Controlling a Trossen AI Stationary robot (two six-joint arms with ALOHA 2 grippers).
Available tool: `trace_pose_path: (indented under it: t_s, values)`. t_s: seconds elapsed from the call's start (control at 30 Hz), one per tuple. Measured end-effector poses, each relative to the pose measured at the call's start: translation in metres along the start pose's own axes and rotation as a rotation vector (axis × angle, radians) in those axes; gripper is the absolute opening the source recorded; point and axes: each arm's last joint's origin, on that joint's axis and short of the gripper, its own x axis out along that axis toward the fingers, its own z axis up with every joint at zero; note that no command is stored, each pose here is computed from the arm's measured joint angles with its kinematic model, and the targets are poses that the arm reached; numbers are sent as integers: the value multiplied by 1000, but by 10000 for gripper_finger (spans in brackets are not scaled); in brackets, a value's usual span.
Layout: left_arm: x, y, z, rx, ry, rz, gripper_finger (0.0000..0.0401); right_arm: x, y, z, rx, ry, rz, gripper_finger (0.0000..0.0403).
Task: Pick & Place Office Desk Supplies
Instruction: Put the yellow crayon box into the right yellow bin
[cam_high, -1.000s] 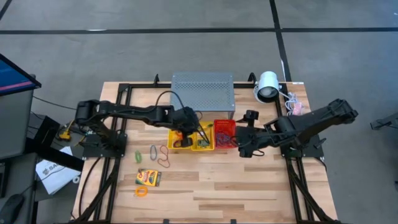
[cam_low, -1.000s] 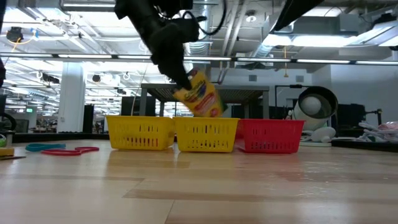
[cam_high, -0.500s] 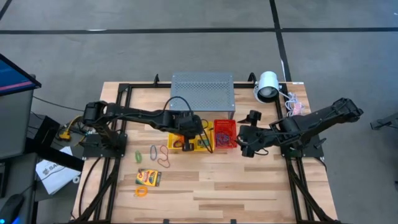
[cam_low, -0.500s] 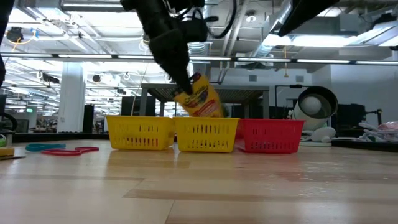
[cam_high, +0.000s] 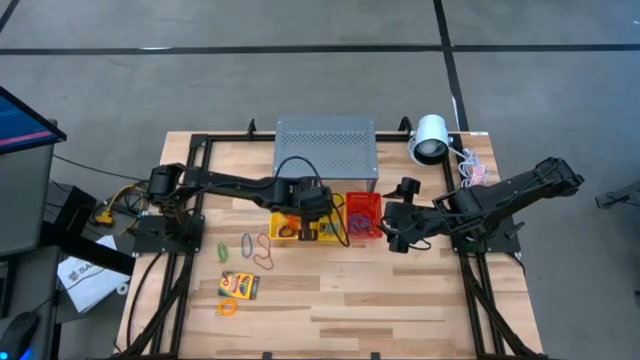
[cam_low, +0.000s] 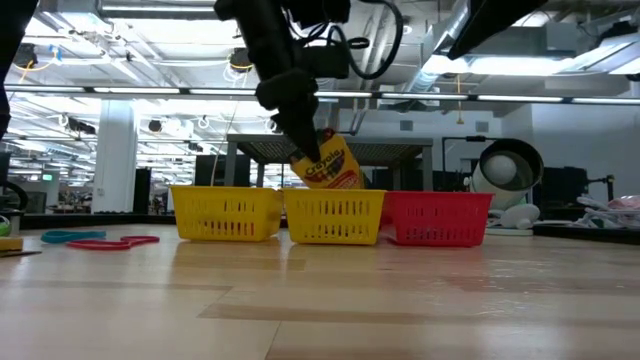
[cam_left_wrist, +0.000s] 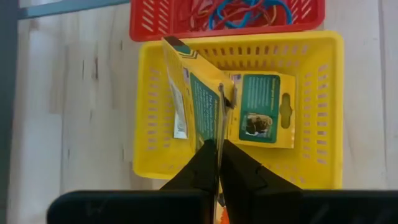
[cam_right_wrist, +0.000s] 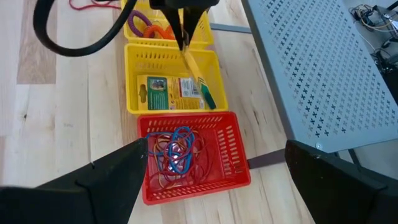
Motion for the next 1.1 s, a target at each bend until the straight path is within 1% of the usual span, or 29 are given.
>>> trace_pose_path:
  t_s: [0.2,0.33,0.47,0.7,0.83,0.97,1.03,1.1]
  values:
    - [-1,2,1,-4,-2,0,9,0,0,0,0,0,0,368]
    - [-1,2,1,-20,-4,-14,28,0,0,0,7,0,1,368]
    - [-1,2,1,-31,-4,-14,74,0,0,0,7,1,5,368]
    - [-2,2,2,-36,-5,-14,190,0,1,0,13,3,13,368]
    - [-2,2,2,-59,-7,-15,246,-2,3,-1,11,0,20,368]
    - [-10,4,3,-72,-28,-13,278,-3,5,-1,5,-4,27,368]
    - [-20,7,1,-75,-37,-13,285,-4,6,-1,0,-6,32,368]
    - [-36,11,2,-86,-79,-9,288,-5,8,-2,-2,-6,36,368]
